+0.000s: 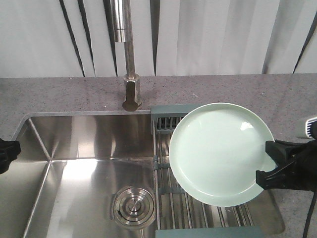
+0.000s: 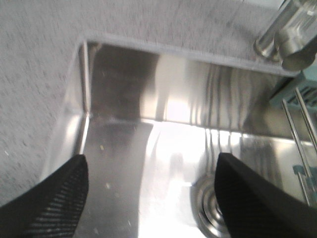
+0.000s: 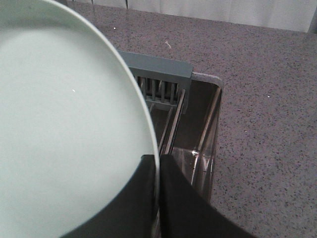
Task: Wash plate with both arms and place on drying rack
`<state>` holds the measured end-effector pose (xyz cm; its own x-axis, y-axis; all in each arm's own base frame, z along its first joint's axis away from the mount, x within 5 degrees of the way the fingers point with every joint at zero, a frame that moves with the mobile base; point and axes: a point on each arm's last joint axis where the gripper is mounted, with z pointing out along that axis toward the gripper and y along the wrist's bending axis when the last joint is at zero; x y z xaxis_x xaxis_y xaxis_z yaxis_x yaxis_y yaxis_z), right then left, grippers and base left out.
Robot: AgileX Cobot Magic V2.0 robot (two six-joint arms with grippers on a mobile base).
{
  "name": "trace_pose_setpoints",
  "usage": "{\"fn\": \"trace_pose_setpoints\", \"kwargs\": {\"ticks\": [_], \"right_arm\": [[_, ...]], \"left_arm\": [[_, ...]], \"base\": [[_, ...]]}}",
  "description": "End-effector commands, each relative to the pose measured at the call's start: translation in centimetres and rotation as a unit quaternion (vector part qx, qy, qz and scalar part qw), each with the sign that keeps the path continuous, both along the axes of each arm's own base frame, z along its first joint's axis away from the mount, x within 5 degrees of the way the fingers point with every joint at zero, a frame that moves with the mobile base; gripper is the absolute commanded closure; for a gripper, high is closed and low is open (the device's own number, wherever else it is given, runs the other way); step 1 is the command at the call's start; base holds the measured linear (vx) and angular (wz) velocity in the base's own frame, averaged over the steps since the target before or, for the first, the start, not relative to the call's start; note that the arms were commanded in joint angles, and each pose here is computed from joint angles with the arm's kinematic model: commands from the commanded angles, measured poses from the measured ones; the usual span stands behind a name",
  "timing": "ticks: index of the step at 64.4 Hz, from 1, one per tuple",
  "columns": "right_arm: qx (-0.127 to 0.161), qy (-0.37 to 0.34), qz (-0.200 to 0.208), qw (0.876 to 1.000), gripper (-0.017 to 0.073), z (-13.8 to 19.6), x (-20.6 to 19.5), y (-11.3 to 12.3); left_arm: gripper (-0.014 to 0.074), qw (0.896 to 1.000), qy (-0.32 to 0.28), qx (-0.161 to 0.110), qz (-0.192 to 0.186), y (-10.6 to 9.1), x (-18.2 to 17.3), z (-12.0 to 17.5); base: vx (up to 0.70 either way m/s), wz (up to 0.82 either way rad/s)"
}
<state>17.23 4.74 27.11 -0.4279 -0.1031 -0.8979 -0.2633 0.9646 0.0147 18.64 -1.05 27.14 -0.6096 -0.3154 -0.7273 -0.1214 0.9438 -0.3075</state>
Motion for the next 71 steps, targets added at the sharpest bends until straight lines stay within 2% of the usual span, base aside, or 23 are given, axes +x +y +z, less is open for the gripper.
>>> {"fn": "trace_pose_setpoints", "kwargs": {"ticks": [1, 7, 11, 12, 13, 15, 17, 19, 22, 26, 28, 29, 34, 35, 46, 56, 64, 71], "right_arm": [[0.013, -0.056, -0.003, 0.998, 0.0567, 1.8, 0.4, 0.0], [0.013, -0.056, -0.003, 0.998, 0.0567, 1.8, 0.4, 0.0], [0.013, -0.056, -0.003, 0.998, 0.0567, 1.8, 0.3, 0.0], [0.013, -0.056, -0.003, 0.998, 0.0567, 1.8, 0.3, 0.0], [0.013, -0.056, -0.003, 0.998, 0.0567, 1.8, 0.3, 0.0], [0.013, -0.055, -0.003, 0.998, 0.0567, 1.8, 0.3, 0.0], [0.013, -0.055, -0.003, 0.998, 0.0567, 1.8, 0.3, 0.0], [0.013, -0.055, -0.003, 0.998, 0.0567, 1.8, 0.3, 0.0], [0.013, -0.056, -0.003, 0.998, 0.0567, 1.8, 0.3, 0.0], [0.013, -0.056, -0.003, 0.998, 0.0567, 1.8, 0.3, 0.0], [0.013, -0.056, -0.003, 0.998, 0.0567, 1.8, 0.3, 0.0], [0.013, -0.056, -0.003, 0.998, 0.0567, 1.8, 0.3, 0.0], [0.013, -0.056, -0.003, 0.998, 0.0567, 1.8, 0.3, 0.0], [0.013, -0.056, -0.003, 0.998, 0.0567, 1.8, 0.3, 0.0], [0.013, -0.056, -0.003, 0.998, 0.0567, 1.8, 0.3, 0.0], [0.013, -0.056, -0.003, 0.998, 0.0567, 1.8, 0.3, 0.0], [0.013, -0.056, -0.003, 0.998, 0.0567, 1.8, 0.3, 0.0], [0.013, -0.056, -0.003, 0.998, 0.0567, 1.8, 0.3, 0.0]], "left_arm": [[0.007, 0.999, 0.016, -0.037, 0.006, -0.3, 2.0, 1.0], [0.007, 0.997, 0.051, -0.058, -0.025, -1.0, 3.6, 1.3], [0.007, 0.994, 0.059, -0.049, -0.072, -1.6, 4.8, 1.6], [0.007, 0.993, 0.059, -0.055, -0.083, -1.8, 5.1, 1.8], [0.007, 0.992, 0.06, -0.049, -0.098, -1.9, 5.2, 1.8], [0.007, 0.989, 0.058, -0.052, -0.125, -2.3, 5.9, 2.1], [0.007, 0.985, 0.052, -0.067, -0.15, -2.8, 6.5, 2.5], [0.007, 0.98, 0.048, -0.069, -0.178, -3.2, 7.1, 2.8], [0.007, 0.973, 0.038, -0.096, -0.208, -3.9, 7.8, 3.3], [0.007, 0.96, 0.011, -0.121, -0.254, -4.7, 9.1, 4.1], [0.007, 0.953, -0.005, -0.144, -0.268, -5.1, 9.8, 4.6], [0.007, 0.95, -0.01, -0.143, -0.278, -5.2, 10.1, 4.7], [0.007, 0.931, -0.051, -0.178, -0.314, -6.0, 11.7, 5.7], [0.007, 0.929, -0.056, -0.176, -0.321, -6.0, 12.0, 5.7], [0.007, 0.88, -0.092, -0.252, -0.392, -7.2, 15.4, 6.8], [0.007, 0.835, -0.084, -0.275, -0.469, -8.0, 18.9, 6.7], [0.007, 0.833, -0.081, -0.278, -0.471, -8.5, 21.6, 6.3], [0.007, 0.826, -0.096, -0.274, -0.484, -9.4, 23.2, 6.5]], "base": [[0.0, 0.0], [0.0, 0.0], [0.0, 0.0], [0.0, 0.0], [0.0, 0.0], [0.0, 0.0], [0.0, 0.0], [0.0, 0.0], [0.0, 0.0], [0.0, 0.0], [0.0, 0.0], [0.0, 0.0], [0.0, 0.0], [0.0, 0.0], [0.0, 0.0], [0.0, 0.0], [0.0, 0.0], [0.0, 0.0]]}}
